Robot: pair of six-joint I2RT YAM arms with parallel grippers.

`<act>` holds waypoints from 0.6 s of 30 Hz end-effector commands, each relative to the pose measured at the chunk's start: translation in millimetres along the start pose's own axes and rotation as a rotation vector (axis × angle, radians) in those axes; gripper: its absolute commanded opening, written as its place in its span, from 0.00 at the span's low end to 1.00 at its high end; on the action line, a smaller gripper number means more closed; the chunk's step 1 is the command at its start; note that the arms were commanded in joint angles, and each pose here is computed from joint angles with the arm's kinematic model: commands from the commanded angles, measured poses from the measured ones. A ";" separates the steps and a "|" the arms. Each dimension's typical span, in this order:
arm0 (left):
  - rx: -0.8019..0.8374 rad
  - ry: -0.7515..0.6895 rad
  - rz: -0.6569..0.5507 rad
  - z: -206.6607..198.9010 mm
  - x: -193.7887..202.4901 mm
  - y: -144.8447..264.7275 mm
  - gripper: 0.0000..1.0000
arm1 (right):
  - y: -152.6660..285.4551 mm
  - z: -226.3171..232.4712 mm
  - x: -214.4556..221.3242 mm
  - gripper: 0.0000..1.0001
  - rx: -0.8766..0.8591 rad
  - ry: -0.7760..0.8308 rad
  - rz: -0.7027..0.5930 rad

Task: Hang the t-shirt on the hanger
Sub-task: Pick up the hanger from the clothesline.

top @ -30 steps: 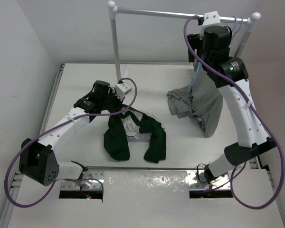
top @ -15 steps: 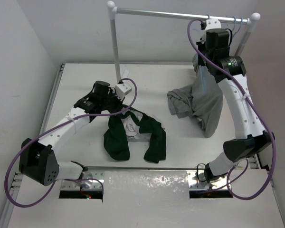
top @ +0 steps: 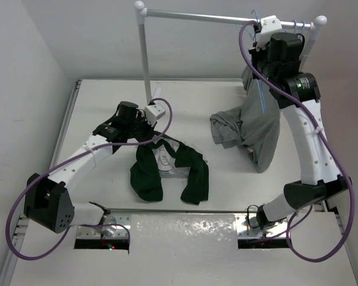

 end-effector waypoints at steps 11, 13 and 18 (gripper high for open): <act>-0.040 0.002 -0.060 10.2 -26.9 -6.3 0.00 | 59.6 70.7 38.1 0.00 -0.602 -0.022 -0.191; -0.033 0.019 -0.047 12.5 -30.5 -16.4 0.00 | 70.1 94.8 65.3 0.00 -0.676 -0.011 -0.204; -0.065 0.048 -0.031 20.9 -39.6 -30.7 0.00 | 80.2 125.7 130.8 0.00 -0.732 -0.007 -0.107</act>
Point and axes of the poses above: each gripper's point midway between its finger pads, its own y axis back along the fingers, its own z axis along the line the jaws close on, x = y × z, the point moved 9 cm from there along y, back along the fingers, and after that the axes turned 10 degrees about y, right-handed, at the moved point
